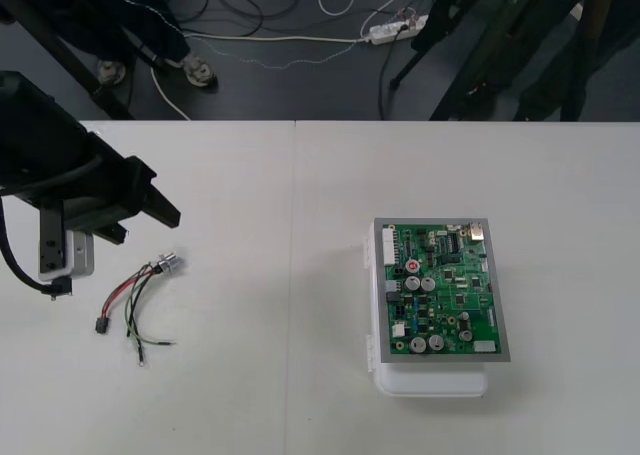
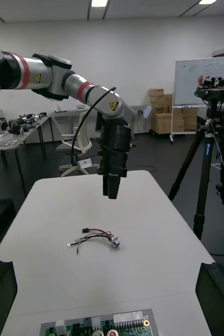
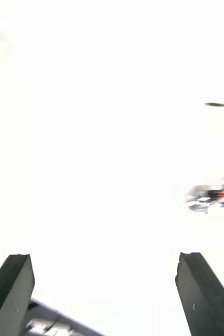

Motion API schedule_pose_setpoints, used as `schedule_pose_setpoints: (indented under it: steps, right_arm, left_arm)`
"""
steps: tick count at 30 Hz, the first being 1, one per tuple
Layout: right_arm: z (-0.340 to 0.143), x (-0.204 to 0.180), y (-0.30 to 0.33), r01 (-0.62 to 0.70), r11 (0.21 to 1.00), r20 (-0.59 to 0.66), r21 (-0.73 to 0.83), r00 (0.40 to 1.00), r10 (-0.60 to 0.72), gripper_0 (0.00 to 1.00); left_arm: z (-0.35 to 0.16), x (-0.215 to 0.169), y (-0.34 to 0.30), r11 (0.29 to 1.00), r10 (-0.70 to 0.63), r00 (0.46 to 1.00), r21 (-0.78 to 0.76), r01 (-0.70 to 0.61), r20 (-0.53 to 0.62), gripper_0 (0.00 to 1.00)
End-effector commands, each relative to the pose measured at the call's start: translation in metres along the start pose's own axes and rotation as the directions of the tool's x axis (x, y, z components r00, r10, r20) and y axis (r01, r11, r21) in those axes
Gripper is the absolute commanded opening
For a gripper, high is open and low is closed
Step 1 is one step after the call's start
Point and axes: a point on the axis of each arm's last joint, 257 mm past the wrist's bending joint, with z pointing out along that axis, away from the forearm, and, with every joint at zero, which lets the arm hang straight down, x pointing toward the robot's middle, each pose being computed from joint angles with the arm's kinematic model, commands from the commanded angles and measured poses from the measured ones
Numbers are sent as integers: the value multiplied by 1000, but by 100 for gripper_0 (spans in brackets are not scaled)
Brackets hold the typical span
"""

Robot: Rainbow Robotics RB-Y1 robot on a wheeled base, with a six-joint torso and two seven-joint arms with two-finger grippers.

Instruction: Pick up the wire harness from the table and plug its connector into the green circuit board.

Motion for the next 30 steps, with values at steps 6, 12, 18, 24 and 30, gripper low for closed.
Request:
schedule_pose_setpoints:
  steps: [6, 12, 18, 24, 30]
  right_arm:
    - [17, -6, 9, 59, 996, 31, -68, 998, -56, 100]
    - [19, -6, 9, 63, 995, 27, -74, 998, -61, 100]
    - [24, 3, 10, 49, 995, 8, -86, 999, -48, 100]
    - [26, 14, 10, 44, 995, -24, -85, 999, -46, 100]
    - [27, 22, 14, 19, 996, -22, -89, 1000, -21, 100]
  left_arm:
    - [0, 56, -25, 928, 330, 942, 208, -310, -65, 86]
    - [15, 73, -31, 839, 488, 873, 280, -467, -9, 88]
    - [24, 85, -34, 758, 583, 810, 323, -567, 53, 87]
    - [43, 88, -52, 714, 616, 780, 344, -610, 105, 87]
    - [63, 91, -74, 667, 662, 742, 368, -648, 106, 87]
